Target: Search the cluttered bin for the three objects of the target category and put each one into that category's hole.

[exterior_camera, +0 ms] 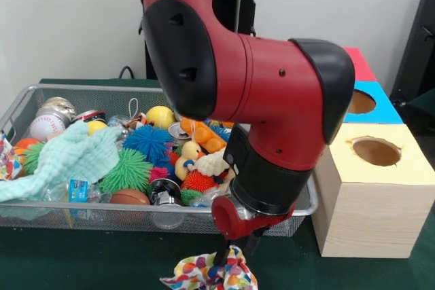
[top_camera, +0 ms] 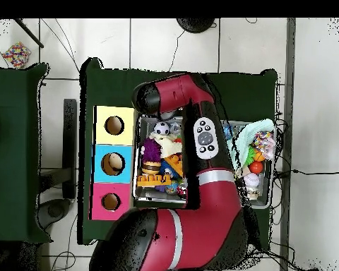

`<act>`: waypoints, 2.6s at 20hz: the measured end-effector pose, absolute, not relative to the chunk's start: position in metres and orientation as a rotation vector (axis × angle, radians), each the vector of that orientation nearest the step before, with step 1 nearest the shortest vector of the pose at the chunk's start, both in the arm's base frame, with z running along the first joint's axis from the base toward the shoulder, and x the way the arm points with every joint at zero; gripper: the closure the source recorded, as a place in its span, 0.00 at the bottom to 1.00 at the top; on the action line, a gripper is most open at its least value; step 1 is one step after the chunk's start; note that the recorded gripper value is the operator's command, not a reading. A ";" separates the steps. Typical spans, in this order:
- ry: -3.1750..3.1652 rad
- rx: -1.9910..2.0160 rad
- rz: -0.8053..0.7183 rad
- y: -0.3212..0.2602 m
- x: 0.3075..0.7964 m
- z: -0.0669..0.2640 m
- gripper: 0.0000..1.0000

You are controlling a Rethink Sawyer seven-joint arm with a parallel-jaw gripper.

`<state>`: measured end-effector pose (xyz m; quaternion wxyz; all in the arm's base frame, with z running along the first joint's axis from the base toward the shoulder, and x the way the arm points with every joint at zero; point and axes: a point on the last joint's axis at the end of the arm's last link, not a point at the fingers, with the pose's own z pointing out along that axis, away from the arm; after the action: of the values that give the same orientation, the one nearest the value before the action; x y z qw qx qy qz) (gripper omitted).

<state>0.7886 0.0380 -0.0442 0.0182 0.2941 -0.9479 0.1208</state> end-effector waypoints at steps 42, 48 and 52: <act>-2.961 0.875 0.261 0.033 0.770 0.000 1.00; -2.998 0.837 0.192 0.026 0.765 0.044 1.00; -3.034 0.827 0.128 0.028 0.764 0.061 1.00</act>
<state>0.7637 0.0283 0.0609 -0.0028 0.2629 -0.9640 0.0407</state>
